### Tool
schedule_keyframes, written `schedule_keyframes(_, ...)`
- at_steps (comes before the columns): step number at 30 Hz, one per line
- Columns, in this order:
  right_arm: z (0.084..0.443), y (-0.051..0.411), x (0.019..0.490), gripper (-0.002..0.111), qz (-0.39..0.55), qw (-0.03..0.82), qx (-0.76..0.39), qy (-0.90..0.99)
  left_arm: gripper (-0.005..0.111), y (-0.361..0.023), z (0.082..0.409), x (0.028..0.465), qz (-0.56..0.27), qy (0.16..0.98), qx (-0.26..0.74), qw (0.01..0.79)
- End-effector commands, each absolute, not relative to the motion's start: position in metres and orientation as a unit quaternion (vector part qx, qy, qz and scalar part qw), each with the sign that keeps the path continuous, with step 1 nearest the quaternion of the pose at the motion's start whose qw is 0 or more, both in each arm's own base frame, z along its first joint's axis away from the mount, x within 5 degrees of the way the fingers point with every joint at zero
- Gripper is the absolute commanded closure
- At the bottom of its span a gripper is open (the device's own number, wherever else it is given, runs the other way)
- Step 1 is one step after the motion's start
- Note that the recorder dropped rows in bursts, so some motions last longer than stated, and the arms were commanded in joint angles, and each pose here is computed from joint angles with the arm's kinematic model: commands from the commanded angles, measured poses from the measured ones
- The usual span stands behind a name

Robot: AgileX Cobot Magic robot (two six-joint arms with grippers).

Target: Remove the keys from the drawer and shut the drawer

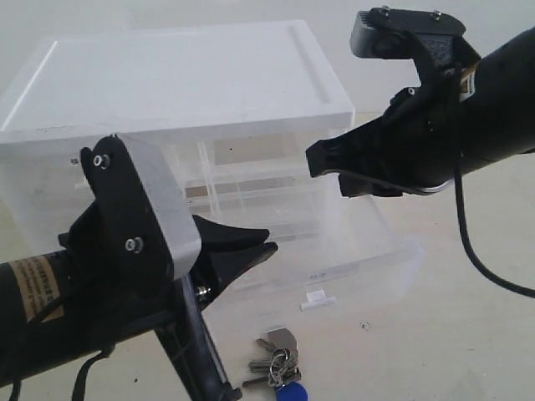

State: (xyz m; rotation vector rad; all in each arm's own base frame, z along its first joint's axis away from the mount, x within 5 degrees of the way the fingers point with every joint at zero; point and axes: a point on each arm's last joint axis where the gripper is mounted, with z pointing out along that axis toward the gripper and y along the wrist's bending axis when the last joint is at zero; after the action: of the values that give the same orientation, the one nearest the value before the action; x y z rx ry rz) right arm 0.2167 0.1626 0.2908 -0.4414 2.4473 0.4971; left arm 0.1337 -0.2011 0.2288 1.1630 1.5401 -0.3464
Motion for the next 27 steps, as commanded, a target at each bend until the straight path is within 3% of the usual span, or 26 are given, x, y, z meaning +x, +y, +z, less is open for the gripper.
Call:
schedule_keyframes(1, 0.295, 0.164, 0.218, 0.108, 0.214, 0.348, -0.15, 0.9, 0.102, -0.194, 0.241, 0.107, -0.159, 0.615, 0.572, 0.518)
schedule_keyframes(4, 0.298, 0.167, 0.219, 0.107, 0.241, 0.355, -0.119, 0.896, 0.102, -0.185, 0.241, 0.099, -0.164, 0.632, 0.586, 0.481)
schedule_keyframes(7, 0.299, 0.168, 0.219, 0.093, 0.248, 0.356, -0.114, 0.894, 0.096, -0.185, 0.24, 0.099, -0.155, 0.623, 0.6, 0.478)
schedule_keyframes(9, 0.299, 0.168, 0.218, 0.078, 0.25, 0.353, -0.11, 0.895, 0.084, -0.185, 0.24, 0.099, -0.139, 0.603, 0.619, 0.483)
schedule_keyframes(12, 0.3, 0.17, 0.218, 0.056, 0.272, 0.345, -0.086, 0.894, 0.056, -0.186, 0.245, 0.101, -0.124, 0.574, 0.627, 0.512)
schedule_keyframes(16, 0.303, 0.17, 0.218, 0.062, 0.262, 0.358, -0.113, 0.889, 0.059, -0.185, 0.242, 0.105, -0.11, 0.572, 0.633, 0.51)
schedule_keyframes(19, 0.326, 0.163, 0.215, 0.062, 0.235, 0.399, -0.153, 0.873, 0.076, -0.185, 0.243, 0.105, -0.108, 0.568, 0.634, 0.513)
schedule_keyframes(23, 0.343, 0.148, 0.211, 0.064, 0.185, 0.436, -0.159, 0.867, 0.076, -0.183, 0.253, 0.104, -0.116, 0.56, 0.616, 0.542)
schedule_keyframes(25, 0.345, 0.14, 0.214, 0.076, 0.132, 0.457, -0.166, 0.864, 0.081, -0.181, 0.259, 0.101, -0.147, 0.582, 0.584, 0.546)
schedule_keyframes(27, 0.345, 0.142, 0.22, 0.109, 0.119, 0.476, -0.177, 0.853, 0.096, -0.187, 0.252, 0.09, -0.166, 0.588, 0.609, 0.506)
